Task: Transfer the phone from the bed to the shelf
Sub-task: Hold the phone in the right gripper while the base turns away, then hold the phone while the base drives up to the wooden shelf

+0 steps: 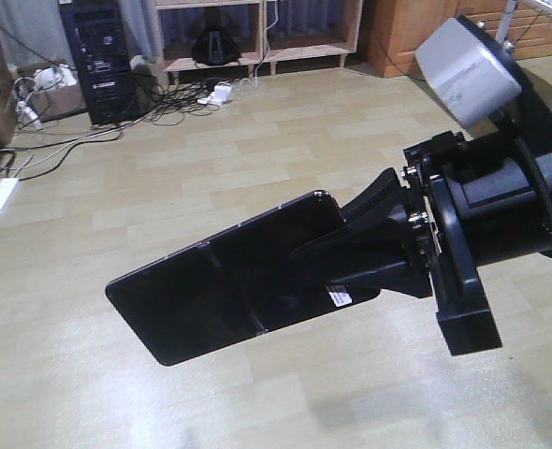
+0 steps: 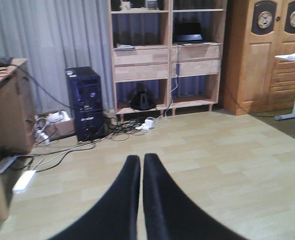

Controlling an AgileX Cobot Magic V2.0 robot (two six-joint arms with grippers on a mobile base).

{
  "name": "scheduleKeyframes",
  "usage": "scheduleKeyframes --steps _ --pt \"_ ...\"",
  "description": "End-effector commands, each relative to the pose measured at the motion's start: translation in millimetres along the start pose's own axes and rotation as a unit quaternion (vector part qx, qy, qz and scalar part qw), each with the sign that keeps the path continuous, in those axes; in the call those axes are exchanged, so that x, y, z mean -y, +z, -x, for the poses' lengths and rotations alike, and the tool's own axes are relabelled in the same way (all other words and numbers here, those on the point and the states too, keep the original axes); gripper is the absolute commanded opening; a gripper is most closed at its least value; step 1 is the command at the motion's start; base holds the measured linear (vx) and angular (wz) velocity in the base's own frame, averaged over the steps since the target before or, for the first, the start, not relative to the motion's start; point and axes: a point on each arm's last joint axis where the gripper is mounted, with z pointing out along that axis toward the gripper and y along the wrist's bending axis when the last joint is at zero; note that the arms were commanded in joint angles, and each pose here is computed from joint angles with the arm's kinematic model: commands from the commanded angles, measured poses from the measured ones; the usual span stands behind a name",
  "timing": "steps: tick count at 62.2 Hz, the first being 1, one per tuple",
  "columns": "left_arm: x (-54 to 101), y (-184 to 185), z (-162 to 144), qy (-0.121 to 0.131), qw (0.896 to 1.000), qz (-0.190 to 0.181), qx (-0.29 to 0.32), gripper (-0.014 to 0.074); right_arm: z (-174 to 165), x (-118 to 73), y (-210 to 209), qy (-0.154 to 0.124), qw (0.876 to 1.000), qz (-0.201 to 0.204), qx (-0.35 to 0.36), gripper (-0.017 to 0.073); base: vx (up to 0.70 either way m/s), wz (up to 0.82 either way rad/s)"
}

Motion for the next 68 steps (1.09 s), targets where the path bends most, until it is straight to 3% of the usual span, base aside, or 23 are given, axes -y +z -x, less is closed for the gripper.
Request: scheduleKeyframes --steps 1,68 --pt "-0.2 -2.1 15.3 -0.009 0.999 -0.001 0.051 0.0001 12.4 -15.5 -9.4 -0.012 0.999 0.03 0.036 -0.0002 0.4 -0.19" --pt "-0.2 -2.1 15.3 -0.009 0.999 -0.001 0.051 0.0001 12.4 -15.5 -9.4 -0.012 0.999 0.03 0.036 -0.0002 0.4 -0.18"
